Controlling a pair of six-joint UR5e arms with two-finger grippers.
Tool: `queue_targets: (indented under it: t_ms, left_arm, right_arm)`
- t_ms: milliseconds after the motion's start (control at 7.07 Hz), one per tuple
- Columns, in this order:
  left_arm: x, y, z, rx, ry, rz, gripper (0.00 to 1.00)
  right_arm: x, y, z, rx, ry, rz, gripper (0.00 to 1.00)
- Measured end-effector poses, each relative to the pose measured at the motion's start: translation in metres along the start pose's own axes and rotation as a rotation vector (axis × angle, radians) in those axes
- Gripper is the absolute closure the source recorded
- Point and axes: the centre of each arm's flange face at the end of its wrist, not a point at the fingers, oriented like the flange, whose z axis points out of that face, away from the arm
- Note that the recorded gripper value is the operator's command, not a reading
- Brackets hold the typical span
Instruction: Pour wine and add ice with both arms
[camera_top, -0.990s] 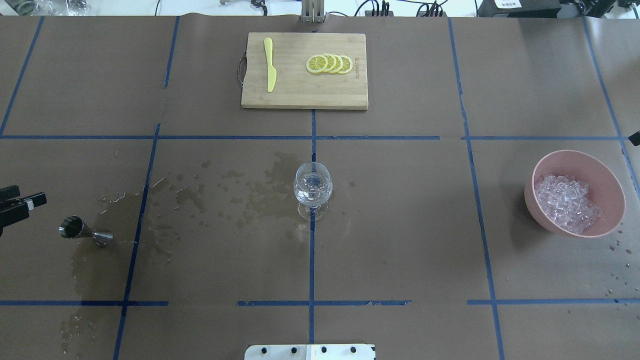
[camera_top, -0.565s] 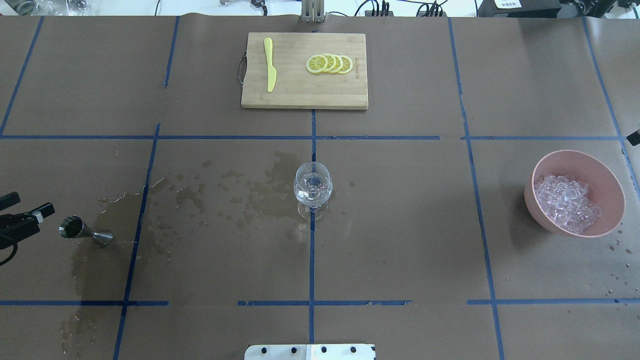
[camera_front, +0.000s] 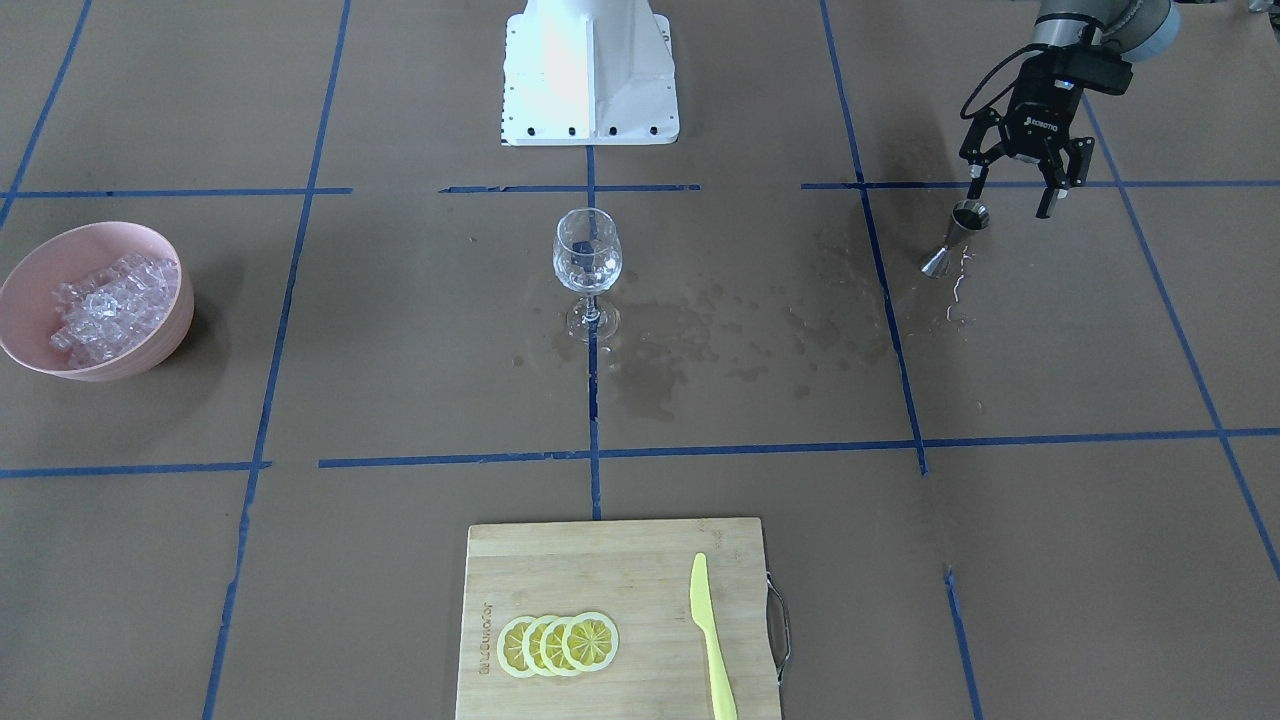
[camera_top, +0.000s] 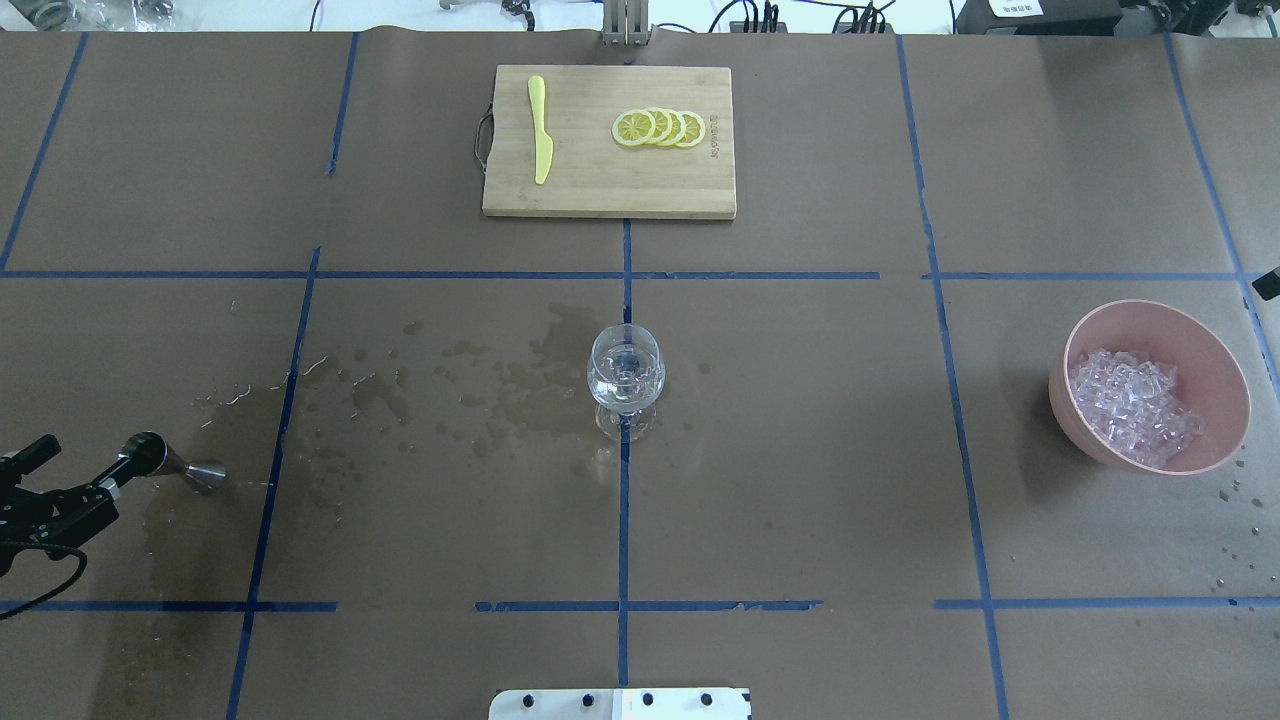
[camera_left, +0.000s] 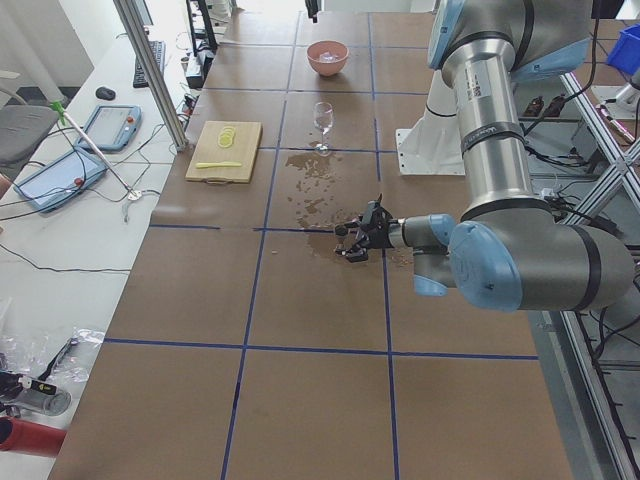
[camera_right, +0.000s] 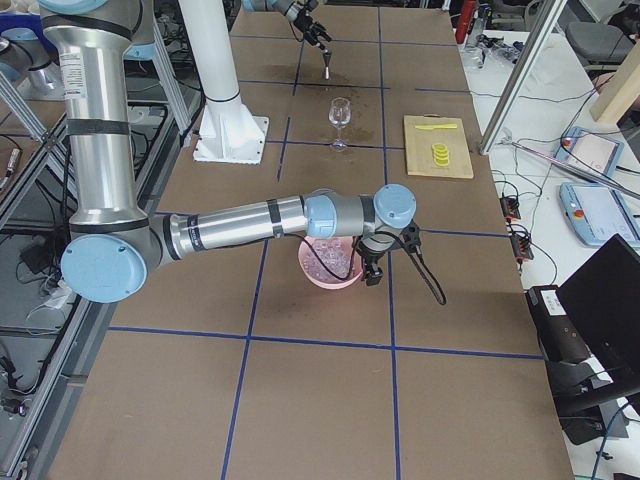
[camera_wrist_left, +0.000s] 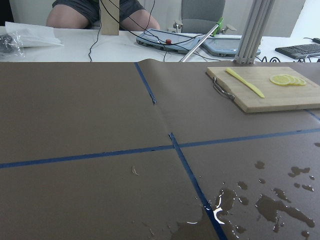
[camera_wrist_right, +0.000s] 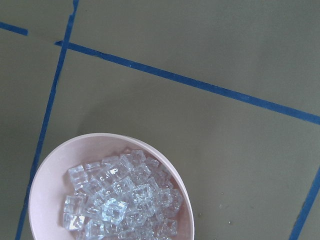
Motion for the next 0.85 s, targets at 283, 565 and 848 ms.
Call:
queue_targets:
  t_ms: [283,565,848]
  left_arm:
    - [0.012,0.01,-0.002,0.016,0.013,-0.017,0.01]
    - [0.03,0.022,-0.001,0.029,0.031,-0.027,0.01]
    - [0.043,0.046,0.01,0.073,0.015,-0.022,0.01]
  right_arm:
    - [0.0,0.002,0.0,0.0,-0.003,0.002,0.0]
    - [0.0,0.002,0.0,0.001,-0.004,0.002,0.0]
    - [0.002,0.004,0.001,-0.001,-0.004,0.006,0.0]
